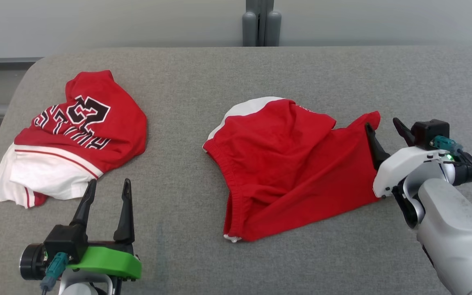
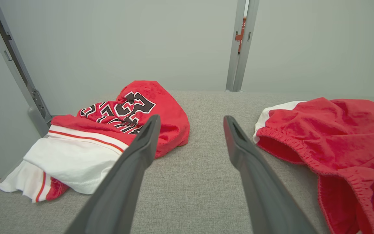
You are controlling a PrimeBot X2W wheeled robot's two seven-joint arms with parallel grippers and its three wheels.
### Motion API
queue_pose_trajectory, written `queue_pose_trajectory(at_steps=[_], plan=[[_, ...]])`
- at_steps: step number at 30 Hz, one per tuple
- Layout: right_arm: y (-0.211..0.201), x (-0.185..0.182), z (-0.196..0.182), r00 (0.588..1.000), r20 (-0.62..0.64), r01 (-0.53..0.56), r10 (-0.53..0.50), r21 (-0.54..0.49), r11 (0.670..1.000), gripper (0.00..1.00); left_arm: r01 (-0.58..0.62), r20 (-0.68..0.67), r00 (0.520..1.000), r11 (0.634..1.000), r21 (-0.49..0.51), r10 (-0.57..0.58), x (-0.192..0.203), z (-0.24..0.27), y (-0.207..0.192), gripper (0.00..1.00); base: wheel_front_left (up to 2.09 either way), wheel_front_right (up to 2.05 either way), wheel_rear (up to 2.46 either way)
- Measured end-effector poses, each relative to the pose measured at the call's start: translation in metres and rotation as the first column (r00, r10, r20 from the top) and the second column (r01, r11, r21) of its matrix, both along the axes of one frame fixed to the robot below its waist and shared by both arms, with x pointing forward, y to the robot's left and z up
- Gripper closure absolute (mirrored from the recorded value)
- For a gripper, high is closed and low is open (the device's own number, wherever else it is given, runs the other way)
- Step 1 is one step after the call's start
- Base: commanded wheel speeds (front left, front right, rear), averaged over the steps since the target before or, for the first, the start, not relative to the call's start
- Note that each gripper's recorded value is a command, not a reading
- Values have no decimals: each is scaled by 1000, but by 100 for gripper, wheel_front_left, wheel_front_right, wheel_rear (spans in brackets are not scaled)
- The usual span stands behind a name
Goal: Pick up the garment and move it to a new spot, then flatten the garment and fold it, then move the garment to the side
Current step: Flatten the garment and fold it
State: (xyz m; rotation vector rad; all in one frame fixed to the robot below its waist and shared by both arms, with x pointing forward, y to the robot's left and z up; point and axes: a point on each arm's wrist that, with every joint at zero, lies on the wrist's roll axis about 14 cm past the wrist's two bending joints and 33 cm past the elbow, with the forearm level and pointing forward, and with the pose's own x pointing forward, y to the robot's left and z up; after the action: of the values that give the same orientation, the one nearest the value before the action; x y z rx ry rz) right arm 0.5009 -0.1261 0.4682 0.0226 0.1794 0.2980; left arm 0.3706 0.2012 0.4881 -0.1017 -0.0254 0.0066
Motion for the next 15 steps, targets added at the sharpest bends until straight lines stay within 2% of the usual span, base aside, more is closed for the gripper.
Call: queue_pose_trajectory(at_steps=[8,15], plan=[[-27,-41,1,998,48,38,-38,19,999,0,28,19,999,1000,5,-28,0,6,-8,0,0,0,0],[-35,-70,-25,999,-17,41,-41,-7,999,0,44,29,999,999,7,-44,0,9,-13,0,0,0,0]])
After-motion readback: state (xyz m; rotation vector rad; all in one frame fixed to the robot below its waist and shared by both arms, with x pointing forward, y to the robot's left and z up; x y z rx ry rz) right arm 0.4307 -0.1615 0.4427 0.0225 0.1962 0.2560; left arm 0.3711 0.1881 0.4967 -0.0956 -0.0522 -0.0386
